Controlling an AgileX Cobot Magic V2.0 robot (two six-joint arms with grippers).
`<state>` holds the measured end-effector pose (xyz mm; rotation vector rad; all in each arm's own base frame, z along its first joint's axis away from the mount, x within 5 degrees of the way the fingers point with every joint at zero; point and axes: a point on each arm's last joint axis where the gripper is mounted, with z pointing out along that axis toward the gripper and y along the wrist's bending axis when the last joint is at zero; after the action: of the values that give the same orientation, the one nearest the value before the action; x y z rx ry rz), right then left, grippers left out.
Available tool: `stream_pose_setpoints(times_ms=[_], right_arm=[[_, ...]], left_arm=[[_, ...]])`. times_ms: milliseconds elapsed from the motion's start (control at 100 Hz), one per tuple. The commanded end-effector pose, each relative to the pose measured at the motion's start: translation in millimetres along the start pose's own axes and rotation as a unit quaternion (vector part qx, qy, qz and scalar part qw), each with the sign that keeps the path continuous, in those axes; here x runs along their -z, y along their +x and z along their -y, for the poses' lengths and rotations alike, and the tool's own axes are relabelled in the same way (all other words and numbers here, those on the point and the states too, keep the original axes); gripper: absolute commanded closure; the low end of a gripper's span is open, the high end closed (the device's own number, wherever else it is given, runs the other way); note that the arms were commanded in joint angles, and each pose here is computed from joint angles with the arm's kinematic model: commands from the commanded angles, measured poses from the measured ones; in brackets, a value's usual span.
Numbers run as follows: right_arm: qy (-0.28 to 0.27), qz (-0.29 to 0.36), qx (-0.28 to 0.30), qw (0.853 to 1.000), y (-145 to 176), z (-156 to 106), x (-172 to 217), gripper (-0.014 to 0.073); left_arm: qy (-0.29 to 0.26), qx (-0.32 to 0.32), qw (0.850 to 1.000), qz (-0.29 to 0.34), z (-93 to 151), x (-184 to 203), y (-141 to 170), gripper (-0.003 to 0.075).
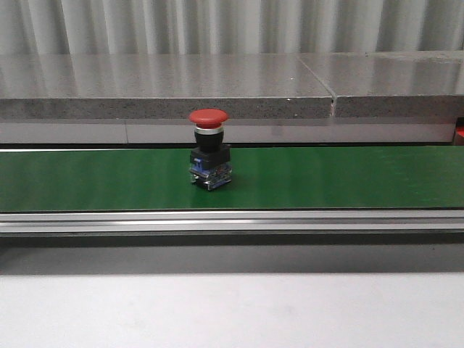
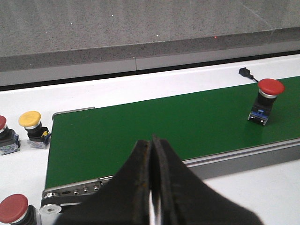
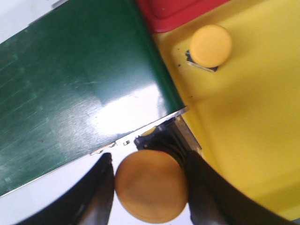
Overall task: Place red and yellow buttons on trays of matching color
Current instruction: 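Carry the yellow button into the yellow tray and open the right gripper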
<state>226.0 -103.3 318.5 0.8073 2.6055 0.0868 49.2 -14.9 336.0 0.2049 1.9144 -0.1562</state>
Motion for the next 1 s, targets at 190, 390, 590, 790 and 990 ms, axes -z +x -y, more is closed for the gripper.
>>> stream_pose_setpoints(times_ms=[190,390,590,790,990], right_arm=[[0.015,0.060,-0.080,0.995,-14,28,3,0.0329],[0.021,0.024,-0.089,0.996,-21,34,-22,0.0329],[0.024,0.009,-0.098,0.995,-27,37,-41,0.0329],[0.029,-0.007,-0.100,0.995,-30,40,-57,0.0329],[0.039,-0.011,-0.096,0.995,-32,44,-68,0.0329]], left_arm=[[0.002,0.003,0.999,0.048,0,3,-14,0.0741],[0.002,0.003,0.999,0.048,0,3,-14,0.0741],[0.002,0.003,0.999,0.048,0,3,-14,0.0741],[0.002,0.003,0.999,0.048,0,3,-14,0.0741],[0.002,0.003,0.999,0.048,0,3,-14,0.0741]])
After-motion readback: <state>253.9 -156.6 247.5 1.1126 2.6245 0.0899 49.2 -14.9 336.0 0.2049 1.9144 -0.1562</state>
